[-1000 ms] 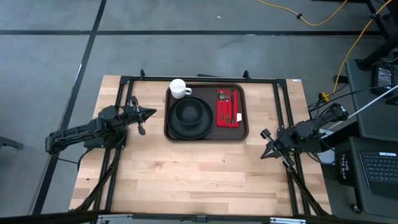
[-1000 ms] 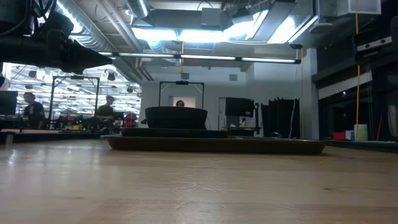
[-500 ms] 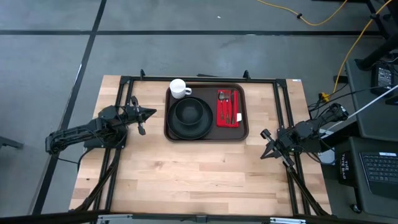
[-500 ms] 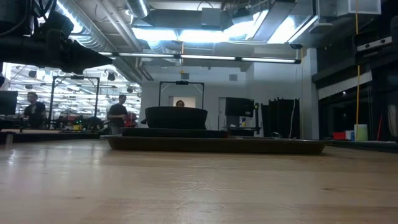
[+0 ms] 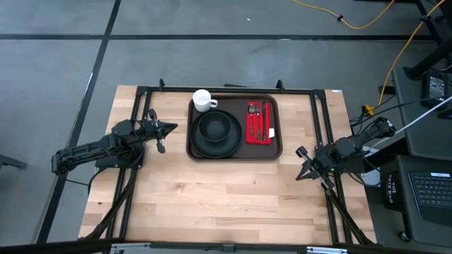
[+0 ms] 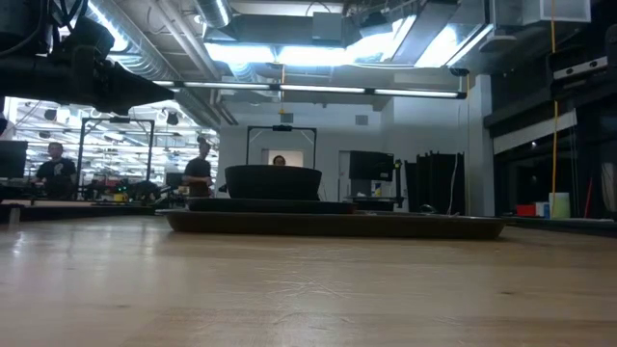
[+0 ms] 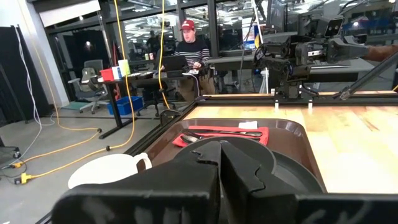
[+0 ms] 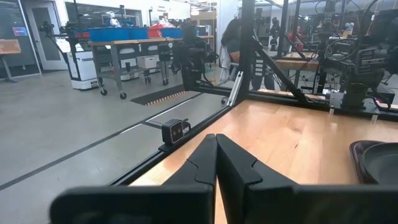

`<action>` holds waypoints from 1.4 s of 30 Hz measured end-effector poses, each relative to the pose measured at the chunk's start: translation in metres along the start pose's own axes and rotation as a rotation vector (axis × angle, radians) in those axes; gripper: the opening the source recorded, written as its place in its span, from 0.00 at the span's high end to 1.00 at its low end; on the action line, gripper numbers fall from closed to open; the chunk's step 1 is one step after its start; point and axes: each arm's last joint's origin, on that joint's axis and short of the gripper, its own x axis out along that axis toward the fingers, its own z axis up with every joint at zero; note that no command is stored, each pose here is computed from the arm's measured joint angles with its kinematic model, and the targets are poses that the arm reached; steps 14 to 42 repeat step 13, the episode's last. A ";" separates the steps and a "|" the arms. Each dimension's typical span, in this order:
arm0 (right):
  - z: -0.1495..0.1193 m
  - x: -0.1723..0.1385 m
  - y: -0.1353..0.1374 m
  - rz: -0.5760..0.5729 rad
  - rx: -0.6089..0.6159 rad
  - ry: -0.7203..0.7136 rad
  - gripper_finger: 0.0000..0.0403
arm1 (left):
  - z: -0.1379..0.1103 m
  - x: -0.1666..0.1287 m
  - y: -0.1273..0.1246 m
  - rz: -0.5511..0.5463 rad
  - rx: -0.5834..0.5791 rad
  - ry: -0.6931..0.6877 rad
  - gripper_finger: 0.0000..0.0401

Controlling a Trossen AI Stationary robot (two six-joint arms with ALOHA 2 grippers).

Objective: Set up tray
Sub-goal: Return to Home Position

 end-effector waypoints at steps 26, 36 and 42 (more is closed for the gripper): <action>0.000 0.000 0.000 0.000 0.000 0.000 0.97 | 0.000 0.000 0.000 0.000 0.000 0.000 0.99; 0.000 0.000 0.000 0.000 0.000 0.000 0.97 | 0.000 0.000 0.000 0.000 0.000 0.000 0.99; 0.000 0.000 0.000 0.000 0.000 0.000 0.97 | 0.000 0.000 0.000 0.000 0.000 0.000 0.99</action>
